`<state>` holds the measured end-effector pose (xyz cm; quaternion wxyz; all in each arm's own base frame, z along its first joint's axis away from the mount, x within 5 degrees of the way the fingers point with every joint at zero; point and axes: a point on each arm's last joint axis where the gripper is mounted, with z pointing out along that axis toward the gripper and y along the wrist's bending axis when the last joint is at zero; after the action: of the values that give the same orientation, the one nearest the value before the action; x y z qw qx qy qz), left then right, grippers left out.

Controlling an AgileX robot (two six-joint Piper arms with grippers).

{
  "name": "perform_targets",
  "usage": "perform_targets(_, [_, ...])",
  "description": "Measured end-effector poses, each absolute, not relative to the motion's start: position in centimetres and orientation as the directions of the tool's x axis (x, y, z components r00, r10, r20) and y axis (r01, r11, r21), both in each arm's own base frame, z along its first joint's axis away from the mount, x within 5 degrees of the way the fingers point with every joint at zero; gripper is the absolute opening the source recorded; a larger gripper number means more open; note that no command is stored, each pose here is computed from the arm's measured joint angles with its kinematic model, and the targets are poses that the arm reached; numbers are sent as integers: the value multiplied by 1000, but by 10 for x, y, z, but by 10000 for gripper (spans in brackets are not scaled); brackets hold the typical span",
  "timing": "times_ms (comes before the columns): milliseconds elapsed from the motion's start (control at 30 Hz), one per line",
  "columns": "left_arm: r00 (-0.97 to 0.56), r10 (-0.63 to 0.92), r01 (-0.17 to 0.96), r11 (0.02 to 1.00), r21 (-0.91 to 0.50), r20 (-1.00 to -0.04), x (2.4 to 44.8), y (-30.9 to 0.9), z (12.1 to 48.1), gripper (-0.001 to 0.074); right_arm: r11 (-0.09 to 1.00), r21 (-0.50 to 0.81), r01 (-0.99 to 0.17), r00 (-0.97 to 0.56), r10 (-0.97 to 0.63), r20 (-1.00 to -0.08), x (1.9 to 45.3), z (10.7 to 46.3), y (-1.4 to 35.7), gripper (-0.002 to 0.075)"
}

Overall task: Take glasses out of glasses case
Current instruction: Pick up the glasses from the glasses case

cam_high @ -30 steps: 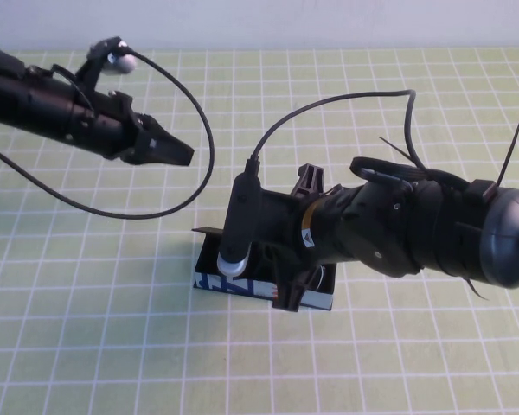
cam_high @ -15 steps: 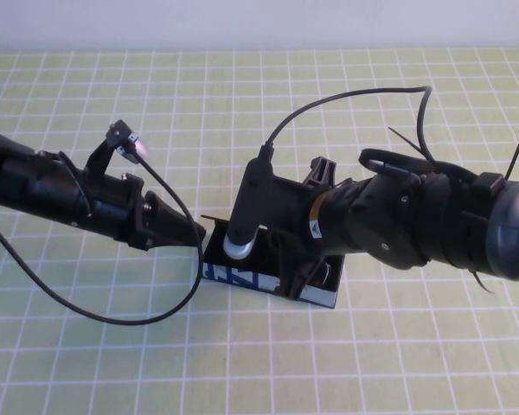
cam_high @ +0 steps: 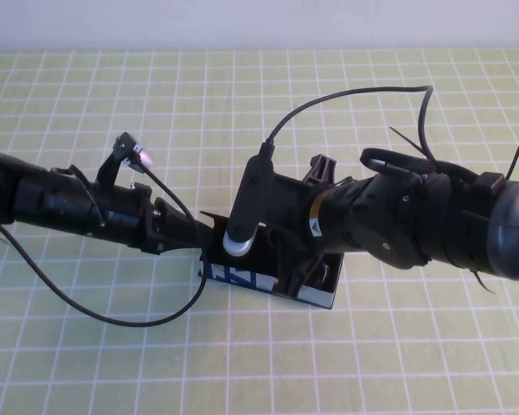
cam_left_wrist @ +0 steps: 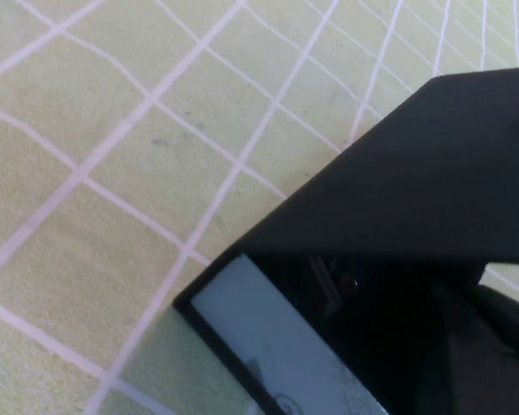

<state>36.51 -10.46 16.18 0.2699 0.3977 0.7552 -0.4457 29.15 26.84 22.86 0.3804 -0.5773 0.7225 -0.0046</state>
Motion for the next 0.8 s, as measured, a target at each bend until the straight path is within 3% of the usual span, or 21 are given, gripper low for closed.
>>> perform_targets(333, [-583, 335, 811, 290, -508, -740, 369, -106, 141, -4, 369, -408, -835, -81, -817, -571, 291, 228, 269, 3])
perform_targets(600, [-583, 335, 811, 290, -508, -741, 369, -106, 141, -4, 512, -251, -821, -238, -708, -665, 278, 255, 264, 188])
perform_targets(700, [-583, 335, 811, 290, -508, -741, 369, -106, 141, -4, 575, -107, -811, -359, -634, -685, 270, 269, 263, 171])
perform_targets(800, [-583, 335, 811, 290, -508, -741, 369, -106, 141, -4, 602, 48, -797, -482, -586, -651, 260, 272, 265, 78])
